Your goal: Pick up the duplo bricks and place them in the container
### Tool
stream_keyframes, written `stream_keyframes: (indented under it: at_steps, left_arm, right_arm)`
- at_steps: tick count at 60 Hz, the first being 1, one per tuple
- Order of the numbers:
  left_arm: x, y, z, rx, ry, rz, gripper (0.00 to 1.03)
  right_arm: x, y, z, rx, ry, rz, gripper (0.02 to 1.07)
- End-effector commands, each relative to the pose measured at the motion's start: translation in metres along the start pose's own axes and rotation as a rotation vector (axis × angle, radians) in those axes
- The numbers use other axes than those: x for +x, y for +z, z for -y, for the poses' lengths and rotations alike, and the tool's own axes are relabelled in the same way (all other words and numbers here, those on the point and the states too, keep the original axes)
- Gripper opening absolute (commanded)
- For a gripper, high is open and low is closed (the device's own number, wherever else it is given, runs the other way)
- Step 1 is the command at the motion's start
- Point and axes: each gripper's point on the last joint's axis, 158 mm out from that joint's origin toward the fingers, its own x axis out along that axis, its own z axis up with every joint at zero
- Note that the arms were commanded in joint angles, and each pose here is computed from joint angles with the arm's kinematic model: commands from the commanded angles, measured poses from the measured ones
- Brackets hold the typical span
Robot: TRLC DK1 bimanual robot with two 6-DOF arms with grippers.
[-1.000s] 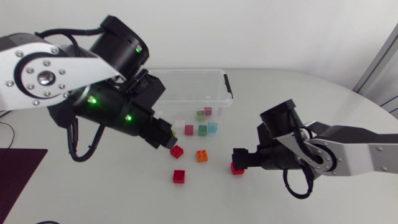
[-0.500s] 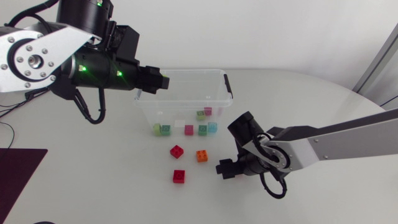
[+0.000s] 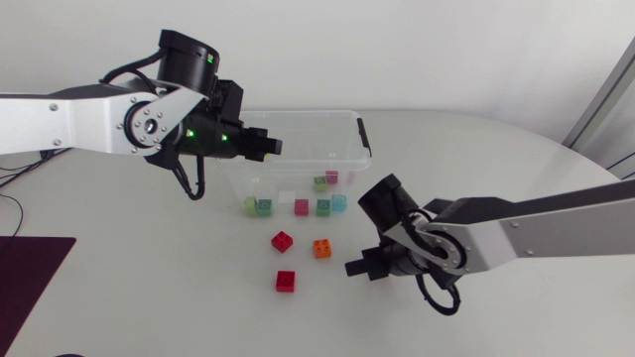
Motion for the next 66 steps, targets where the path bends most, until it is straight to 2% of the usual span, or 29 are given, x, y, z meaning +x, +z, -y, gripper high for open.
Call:
stream_keyframes:
  at_steps: [1, 2, 5, 6, 8, 10, 17, 21, 28, 35, 41, 46, 56, 66]
  left_arm:
    - [0.014, 0.014, -0.011, -0.037, 0.026, 0.017, 0.41]
    - [0.015, 0.013, -0.011, -0.035, 0.028, 0.014, 0.44]
    - [0.017, 0.014, -0.013, -0.034, 0.041, 0.011, 0.63]
    - [0.016, 0.014, -0.016, -0.031, 0.057, 0.01, 0.74]
    - [0.012, 0.017, -0.016, -0.026, 0.074, 0.008, 0.89]
    - [0.009, 0.019, -0.017, -0.027, 0.075, 0.01, 0.92]
    - [-0.019, 0.034, -0.012, -0.02, 0.065, 0.051, 0.94]
    - [-0.055, 0.05, -0.007, -0.007, 0.055, 0.097, 0.94]
    - [-0.091, 0.049, 0.006, 0.023, 0.007, 0.083, 0.94]
    - [-0.107, 0.004, 0.026, 0.099, -0.043, -0.026, 0.94]
    - [-0.106, -0.053, 0.047, 0.232, -0.096, -0.118, 0.94]
    - [-0.104, -0.086, 0.057, 0.299, -0.135, -0.174, 0.94]
    - [-0.104, -0.133, 0.071, 0.388, -0.251, -0.255, 0.93]
    - [-0.096, -0.163, 0.08, 0.506, -0.304, -0.283, 0.9]
  right_arm:
    - [-0.024, 0.017, -0.002, -0.012, 0.016, 0.066, 0.2]
    - [-0.029, 0.02, -0.002, -0.012, 0.019, 0.075, 0.2]
    - [-0.043, 0.029, -0.001, -0.007, 0.023, 0.099, 0.2]
    - [-0.05, 0.035, -0.002, -0.005, 0.027, 0.114, 0.2]
    - [-0.064, 0.047, -0.001, -0.002, 0.038, 0.149, 0.2]
    - [-0.07, 0.052, -0.001, -0.004, 0.041, 0.166, 0.2]
    - [-0.102, 0.086, 0.0, 0.0, 0.06, 0.261, 0.2]
    - [-0.118, 0.107, 0.0, 0.002, 0.069, 0.317, 0.21]
    - [-0.142, 0.141, -0.005, -0.008, 0.097, 0.428, 0.21]
    - [-0.158, 0.172, -0.015, -0.008, 0.129, 0.5, 0.21]
    - [-0.155, 0.19, -0.024, -0.021, 0.137, 0.535, 0.21]
    - [-0.148, 0.201, -0.031, -0.031, 0.147, 0.546, 0.21]
    - [-0.129, 0.215, -0.041, -0.052, 0.17, 0.547, 0.21]
    - [-0.104, 0.231, -0.05, -0.065, 0.183, 0.539, 0.23]
